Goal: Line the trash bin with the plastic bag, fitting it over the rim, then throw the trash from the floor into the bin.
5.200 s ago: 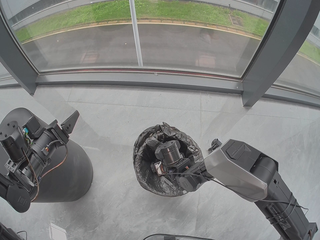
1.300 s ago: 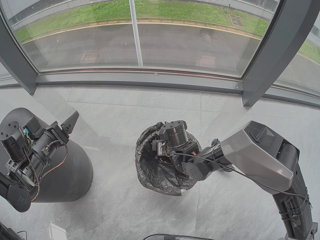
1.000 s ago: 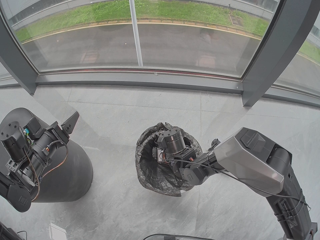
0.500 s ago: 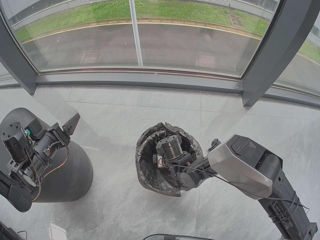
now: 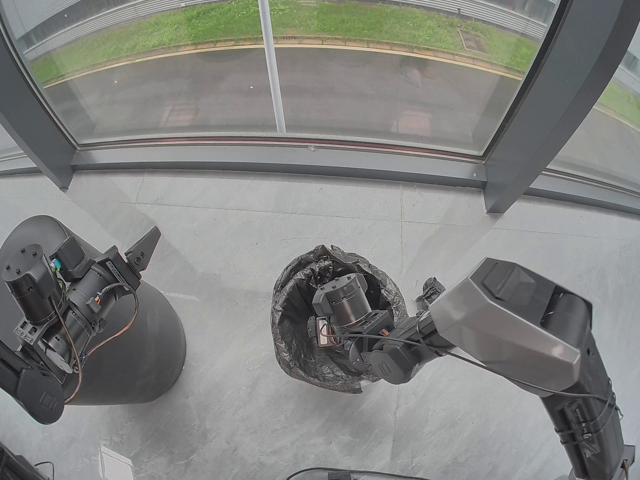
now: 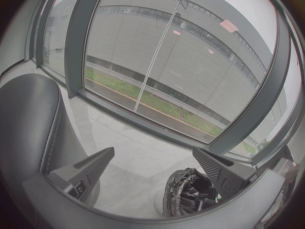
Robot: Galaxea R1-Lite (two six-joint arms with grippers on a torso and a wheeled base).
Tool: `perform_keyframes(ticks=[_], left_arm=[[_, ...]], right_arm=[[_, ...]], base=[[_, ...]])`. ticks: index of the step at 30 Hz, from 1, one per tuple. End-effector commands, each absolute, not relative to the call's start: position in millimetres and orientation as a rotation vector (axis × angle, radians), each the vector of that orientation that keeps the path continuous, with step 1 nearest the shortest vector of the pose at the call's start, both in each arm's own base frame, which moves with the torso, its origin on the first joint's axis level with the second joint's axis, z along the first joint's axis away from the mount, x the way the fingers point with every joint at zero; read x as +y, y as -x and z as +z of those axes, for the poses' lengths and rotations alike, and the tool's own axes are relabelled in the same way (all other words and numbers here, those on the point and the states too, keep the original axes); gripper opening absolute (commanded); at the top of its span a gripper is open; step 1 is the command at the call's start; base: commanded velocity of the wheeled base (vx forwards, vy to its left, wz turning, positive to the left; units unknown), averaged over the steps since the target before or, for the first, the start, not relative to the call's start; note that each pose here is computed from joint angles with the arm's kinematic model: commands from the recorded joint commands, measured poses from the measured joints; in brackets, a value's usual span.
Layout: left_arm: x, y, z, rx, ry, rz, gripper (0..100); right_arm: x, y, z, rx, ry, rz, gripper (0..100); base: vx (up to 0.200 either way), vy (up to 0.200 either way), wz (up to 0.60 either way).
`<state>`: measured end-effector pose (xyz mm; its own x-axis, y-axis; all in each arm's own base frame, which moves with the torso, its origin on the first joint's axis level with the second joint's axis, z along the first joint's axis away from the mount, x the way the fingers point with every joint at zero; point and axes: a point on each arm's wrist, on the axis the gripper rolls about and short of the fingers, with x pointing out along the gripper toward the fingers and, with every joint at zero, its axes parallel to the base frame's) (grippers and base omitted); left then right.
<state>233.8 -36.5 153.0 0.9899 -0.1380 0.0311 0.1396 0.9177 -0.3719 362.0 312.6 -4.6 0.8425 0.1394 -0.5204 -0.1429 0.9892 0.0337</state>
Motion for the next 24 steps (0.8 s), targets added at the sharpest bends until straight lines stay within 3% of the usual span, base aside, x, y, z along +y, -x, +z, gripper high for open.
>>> perform_keyframes(ticks=[1, 11, 20, 24], left_arm=[[-36, -233, 153, -0.005, 0.384, -0.143, 100], [-36, -231, 154, -0.013, 0.383, -0.144, 100], [-36, -230, 154, -0.022, 0.382, -0.147, 100], [-36, -230, 152, -0.014, 0.38, -0.146, 100]], right_arm=[[298, -301, 67, 0.531, -0.044, 0.211, 100], [241, -254, 134, 0.474, -0.124, 0.206, 100], [163, -290, 102, 0.574, -0.107, -0.016, 100], [142, -309, 85, 0.604, -0.13, -0.029, 100]], base=[[0.0, 0.0, 0.0], [0.0, 0.0, 0.0], [0.0, 0.0, 0.0], [0.0, 0.0, 0.0]])
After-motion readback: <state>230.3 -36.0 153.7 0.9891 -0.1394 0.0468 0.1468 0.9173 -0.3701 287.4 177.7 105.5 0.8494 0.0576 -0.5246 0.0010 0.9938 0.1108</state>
